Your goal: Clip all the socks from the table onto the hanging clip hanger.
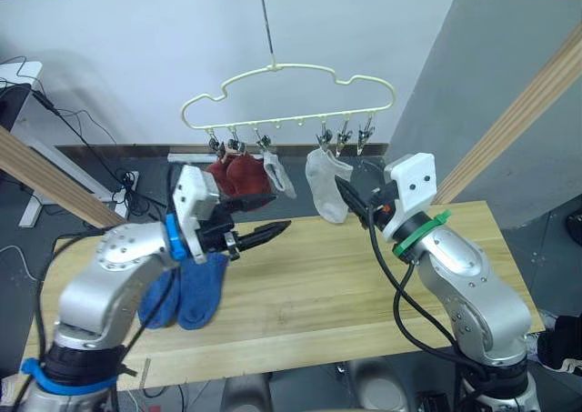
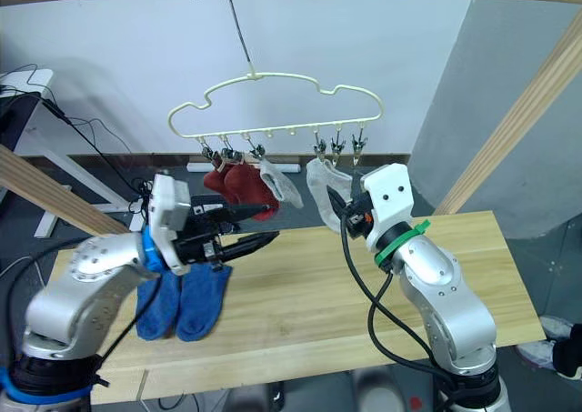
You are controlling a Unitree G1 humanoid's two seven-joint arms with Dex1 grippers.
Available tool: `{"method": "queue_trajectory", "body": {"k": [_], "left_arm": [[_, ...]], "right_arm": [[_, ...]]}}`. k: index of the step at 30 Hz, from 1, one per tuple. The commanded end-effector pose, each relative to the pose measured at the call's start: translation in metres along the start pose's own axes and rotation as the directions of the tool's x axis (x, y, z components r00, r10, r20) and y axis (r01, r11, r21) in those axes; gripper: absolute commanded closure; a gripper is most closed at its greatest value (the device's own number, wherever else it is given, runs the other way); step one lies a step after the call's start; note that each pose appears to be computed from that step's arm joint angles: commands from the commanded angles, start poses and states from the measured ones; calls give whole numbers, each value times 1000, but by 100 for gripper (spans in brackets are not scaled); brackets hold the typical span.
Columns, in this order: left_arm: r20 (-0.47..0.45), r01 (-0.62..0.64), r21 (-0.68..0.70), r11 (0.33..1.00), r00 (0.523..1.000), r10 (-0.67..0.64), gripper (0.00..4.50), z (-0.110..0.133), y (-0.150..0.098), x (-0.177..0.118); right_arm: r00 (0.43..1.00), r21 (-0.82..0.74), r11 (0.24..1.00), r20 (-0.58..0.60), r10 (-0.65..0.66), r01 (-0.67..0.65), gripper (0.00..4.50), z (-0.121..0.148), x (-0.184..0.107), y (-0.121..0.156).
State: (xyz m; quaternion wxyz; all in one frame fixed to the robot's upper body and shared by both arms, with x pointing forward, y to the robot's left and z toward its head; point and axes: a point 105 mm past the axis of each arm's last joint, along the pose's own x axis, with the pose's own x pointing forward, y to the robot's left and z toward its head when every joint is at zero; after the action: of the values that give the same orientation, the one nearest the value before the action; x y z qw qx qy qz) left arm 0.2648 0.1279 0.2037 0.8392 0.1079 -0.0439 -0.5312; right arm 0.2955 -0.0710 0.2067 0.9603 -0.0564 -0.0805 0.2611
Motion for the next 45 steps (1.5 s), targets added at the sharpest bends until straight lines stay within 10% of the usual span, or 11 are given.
{"method": "queue_trajectory", "body": {"k": [1,45], "left_arm": [[42,39,39,998,998,-40,172,22,-9,1],[69,24,55,998,997,-28,170,30,-4,13]], "right_arm": [[998,2,1000,69,-2,2,182,15,2,1],[990,-1,990,14,-138,138,221,13,34,-21]]}}
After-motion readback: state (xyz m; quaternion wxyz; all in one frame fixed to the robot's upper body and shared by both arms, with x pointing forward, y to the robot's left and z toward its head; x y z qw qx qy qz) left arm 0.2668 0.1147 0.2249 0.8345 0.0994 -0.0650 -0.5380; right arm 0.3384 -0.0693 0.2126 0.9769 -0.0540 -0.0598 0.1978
